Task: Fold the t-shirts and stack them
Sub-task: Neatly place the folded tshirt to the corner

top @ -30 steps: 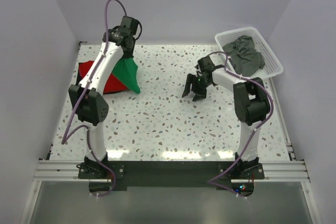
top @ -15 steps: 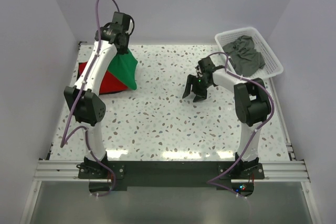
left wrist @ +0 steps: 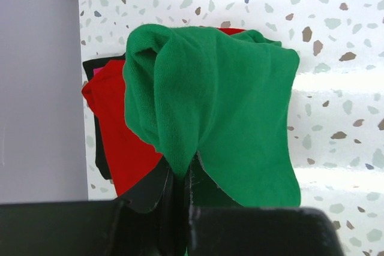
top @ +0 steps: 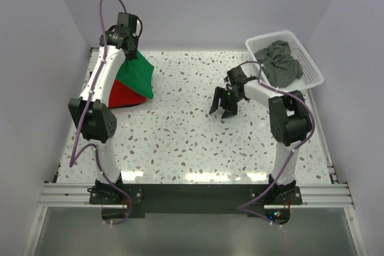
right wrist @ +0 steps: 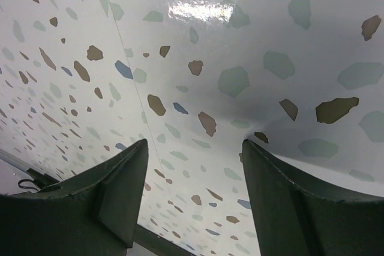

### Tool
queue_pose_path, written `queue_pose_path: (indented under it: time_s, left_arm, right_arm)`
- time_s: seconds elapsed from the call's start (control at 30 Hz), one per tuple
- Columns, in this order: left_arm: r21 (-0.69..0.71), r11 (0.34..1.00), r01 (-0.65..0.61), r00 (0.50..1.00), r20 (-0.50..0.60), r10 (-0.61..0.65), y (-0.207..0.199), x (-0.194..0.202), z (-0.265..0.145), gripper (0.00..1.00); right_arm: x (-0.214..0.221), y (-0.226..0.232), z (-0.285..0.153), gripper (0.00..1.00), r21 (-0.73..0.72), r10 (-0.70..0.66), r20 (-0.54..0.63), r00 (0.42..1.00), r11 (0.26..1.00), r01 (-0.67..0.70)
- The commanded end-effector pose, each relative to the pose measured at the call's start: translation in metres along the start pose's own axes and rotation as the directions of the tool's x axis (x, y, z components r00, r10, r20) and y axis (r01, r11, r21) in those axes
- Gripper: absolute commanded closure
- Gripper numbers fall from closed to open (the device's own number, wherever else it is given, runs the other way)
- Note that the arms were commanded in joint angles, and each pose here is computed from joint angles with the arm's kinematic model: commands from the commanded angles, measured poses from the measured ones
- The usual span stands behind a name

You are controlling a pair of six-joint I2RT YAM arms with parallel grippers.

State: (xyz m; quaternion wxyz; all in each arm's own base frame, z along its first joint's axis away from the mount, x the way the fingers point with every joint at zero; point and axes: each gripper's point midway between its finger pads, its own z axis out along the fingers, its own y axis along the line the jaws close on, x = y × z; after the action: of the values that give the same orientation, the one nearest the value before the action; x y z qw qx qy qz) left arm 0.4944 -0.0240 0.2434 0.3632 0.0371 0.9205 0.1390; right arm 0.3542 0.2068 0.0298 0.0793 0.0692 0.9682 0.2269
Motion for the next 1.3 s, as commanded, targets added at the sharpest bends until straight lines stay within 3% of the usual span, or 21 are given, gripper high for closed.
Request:
queue_pose_path:
  time_s: [0.0,0.4,0.7,0.77,0.8,0.87,0.9,1.0,1.03,1.17,1.27]
  left_arm:
    - [-0.037,0.999,0.011,0.998,0.062,-0.009,0.026,-0.012,-0.002,1.0]
    - [-0.039,0.997,0.061,0.996,-0.063,-0.064,0.06,0.04,0.05,1.0]
    - [-0.078,0.984,0.158,0.976,-0.138,-0.168,0.111,0.075,0.076,1.0]
    - [-0.091,0.981,0.172,0.97,-0.157,-0.185,0.116,0.084,0.079,0.86]
    - [-0.099,0.978,0.182,0.966,-0.168,-0.196,0.119,0.088,0.081,0.68]
    - [-0.099,0.975,0.198,0.959,-0.186,-0.214,0.124,0.098,0.084,0.54]
    - [-0.08,0.975,0.208,0.958,-0.186,-0.219,0.12,0.098,0.085,0.35]
    - [-0.021,0.972,0.233,0.954,-0.191,-0.233,0.108,0.101,0.086,0.04]
    - [-0.008,0.972,0.233,0.953,-0.199,-0.23,0.104,0.105,0.087,0.0]
    - [-0.005,0.951,0.31,0.939,-0.153,-0.308,0.101,0.098,0.072,0.0]
    - [0.024,0.925,0.38,0.924,-0.052,-0.379,0.099,0.08,0.051,0.0]
  right_arm:
    - [-0.009,0.009,-0.017,0.33,-0.02,-0.014,0.06,0.998,1.0,0.015]
    - [-0.009,0.009,-0.018,0.33,-0.021,-0.005,0.066,0.998,1.0,0.007]
    - [-0.007,0.008,-0.018,0.33,-0.017,-0.005,0.062,0.998,1.0,0.006]
    - [-0.008,0.009,-0.019,0.32,-0.017,-0.006,0.062,0.998,1.0,0.008]
    - [-0.008,0.009,-0.02,0.32,-0.017,-0.01,0.063,0.998,1.0,0.011]
    - [-0.009,0.01,-0.021,0.32,-0.018,-0.013,0.068,0.998,1.0,0.014]
    - [-0.01,0.011,-0.023,0.31,-0.02,-0.015,0.071,0.997,1.0,0.017]
    - [-0.012,0.014,-0.027,0.3,-0.023,-0.022,0.075,0.997,0.999,0.024]
    - [-0.014,0.016,-0.03,0.3,-0.027,-0.026,0.082,0.996,0.999,0.029]
    - [-0.02,0.022,-0.044,0.29,-0.026,-0.046,0.121,0.992,0.998,0.049]
    - [-0.024,0.025,-0.059,0.29,-0.018,-0.065,0.166,0.984,0.997,0.069]
